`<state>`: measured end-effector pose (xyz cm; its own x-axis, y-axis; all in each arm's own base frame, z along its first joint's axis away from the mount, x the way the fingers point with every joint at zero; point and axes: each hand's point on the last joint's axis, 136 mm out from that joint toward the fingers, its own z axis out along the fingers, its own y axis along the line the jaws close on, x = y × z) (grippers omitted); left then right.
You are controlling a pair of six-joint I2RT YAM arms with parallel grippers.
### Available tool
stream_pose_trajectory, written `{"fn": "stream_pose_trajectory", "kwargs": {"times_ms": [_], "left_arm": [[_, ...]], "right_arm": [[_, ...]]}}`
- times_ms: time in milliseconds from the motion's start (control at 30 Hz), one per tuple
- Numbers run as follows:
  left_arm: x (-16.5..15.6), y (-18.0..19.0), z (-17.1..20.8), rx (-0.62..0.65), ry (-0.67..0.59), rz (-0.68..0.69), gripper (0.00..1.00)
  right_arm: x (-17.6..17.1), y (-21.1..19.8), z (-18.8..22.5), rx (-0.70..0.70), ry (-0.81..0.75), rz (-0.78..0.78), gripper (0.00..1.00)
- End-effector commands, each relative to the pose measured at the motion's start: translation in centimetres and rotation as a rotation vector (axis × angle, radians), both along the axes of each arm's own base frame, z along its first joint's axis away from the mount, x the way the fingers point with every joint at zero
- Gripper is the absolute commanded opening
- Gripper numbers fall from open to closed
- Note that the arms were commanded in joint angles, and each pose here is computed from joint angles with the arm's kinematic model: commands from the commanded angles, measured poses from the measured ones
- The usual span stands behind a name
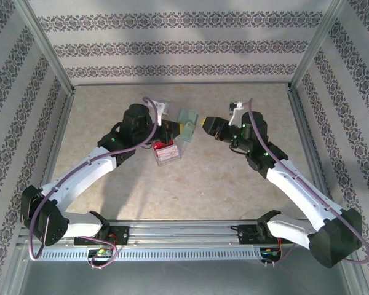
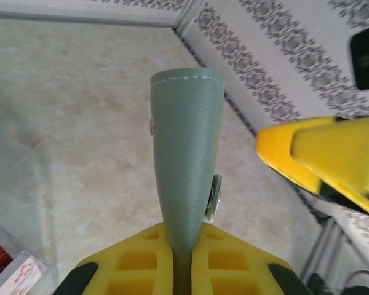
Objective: Take the credit cards out of the card holder
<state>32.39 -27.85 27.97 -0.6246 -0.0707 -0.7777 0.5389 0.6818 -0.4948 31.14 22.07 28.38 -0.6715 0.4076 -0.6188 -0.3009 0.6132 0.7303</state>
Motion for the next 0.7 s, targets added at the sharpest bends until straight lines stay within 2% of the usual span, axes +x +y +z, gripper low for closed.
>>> {"fn": "stream_pose_trajectory", "kwargs": {"times_ms": [0,167,667], "left_arm": [[1.1,-0.7,0.0,0.063,-0.102,0.071,0.0],[1.2,-2.5,-0.9,0.046,-0.093,0.052,0.0],[1.0,-3.8,-1.8,0.03,-0.063,0.012,0.0]], "right_arm": [[-0.4,-1.0,-1.5,-0.106,0.053,-0.115,0.44],[-0.8,0.8,-3.1,-0.086,0.143,-0.086,0.34],[0.4,1.5,-2.4,-0.061,0.139,-0.099,0.42]]}}
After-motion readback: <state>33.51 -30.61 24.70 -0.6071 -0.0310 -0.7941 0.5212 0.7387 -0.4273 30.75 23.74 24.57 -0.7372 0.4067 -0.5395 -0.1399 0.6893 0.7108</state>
